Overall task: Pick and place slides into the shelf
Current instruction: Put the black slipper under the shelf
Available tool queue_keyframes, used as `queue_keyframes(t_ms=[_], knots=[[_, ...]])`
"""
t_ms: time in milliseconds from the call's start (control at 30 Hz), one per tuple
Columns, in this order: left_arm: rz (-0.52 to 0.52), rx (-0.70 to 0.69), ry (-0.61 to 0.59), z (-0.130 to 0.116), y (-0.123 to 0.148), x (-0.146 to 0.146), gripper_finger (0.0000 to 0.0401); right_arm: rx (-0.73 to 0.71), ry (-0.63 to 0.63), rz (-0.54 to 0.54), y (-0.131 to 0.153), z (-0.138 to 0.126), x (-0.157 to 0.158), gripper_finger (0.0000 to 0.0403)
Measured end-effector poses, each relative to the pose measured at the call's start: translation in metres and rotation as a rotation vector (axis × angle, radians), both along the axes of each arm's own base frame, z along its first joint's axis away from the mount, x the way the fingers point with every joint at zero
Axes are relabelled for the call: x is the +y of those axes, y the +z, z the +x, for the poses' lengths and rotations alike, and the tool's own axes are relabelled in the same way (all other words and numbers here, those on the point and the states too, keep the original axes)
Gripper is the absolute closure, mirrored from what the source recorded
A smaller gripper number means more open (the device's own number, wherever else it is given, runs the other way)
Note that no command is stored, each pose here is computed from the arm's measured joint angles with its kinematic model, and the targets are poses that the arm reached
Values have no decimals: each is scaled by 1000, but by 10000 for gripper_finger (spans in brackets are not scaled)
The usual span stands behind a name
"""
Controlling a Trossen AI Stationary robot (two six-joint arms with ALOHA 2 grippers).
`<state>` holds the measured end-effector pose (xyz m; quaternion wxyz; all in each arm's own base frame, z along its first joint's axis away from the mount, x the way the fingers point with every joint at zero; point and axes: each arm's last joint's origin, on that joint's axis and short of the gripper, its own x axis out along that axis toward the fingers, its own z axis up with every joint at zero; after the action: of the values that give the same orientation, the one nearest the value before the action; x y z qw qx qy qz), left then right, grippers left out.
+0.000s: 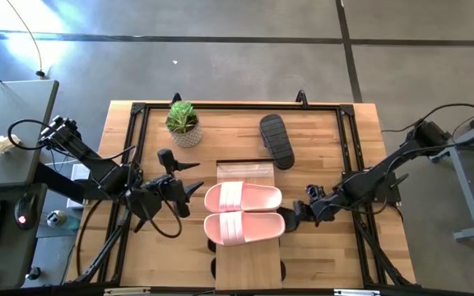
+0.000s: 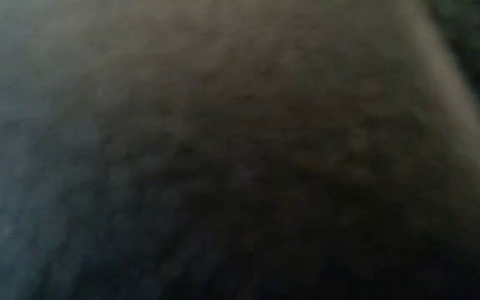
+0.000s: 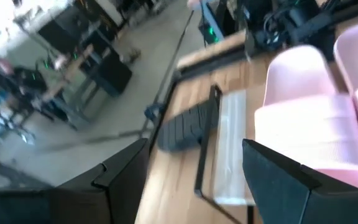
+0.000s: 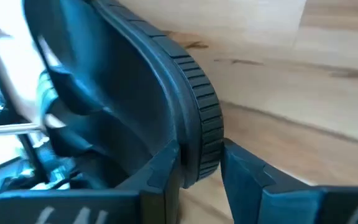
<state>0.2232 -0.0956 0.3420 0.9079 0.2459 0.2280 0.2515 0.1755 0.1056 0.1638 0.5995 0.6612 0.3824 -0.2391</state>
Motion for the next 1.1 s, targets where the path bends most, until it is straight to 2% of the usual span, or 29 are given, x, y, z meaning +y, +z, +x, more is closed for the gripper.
queue_keyframes(t_ms=[133, 367, 567, 667, 800, 1100], knots=[[-111, 37, 53, -8, -12, 4, 158, 3, 27, -22, -6, 5, 0, 294], [-348, 120, 148, -24, -28, 10, 162, -8, 4, -69, -7, 8, -5, 277], [-537, 276, 138, -30, -54, 7, 205, -2, 12, -61, -7, 8, -6, 277], [-612, 289, 140, -29, -73, 5, 231, -8, 20, -66, -7, 9, -6, 277], [-670, 272, 157, -29, -96, 4, 263, -52, 17, -43, -3, 12, -4, 276], [-743, 210, 214, -36, -144, 8, 317, -67, -108, -51, -3, 13, -6, 276]])
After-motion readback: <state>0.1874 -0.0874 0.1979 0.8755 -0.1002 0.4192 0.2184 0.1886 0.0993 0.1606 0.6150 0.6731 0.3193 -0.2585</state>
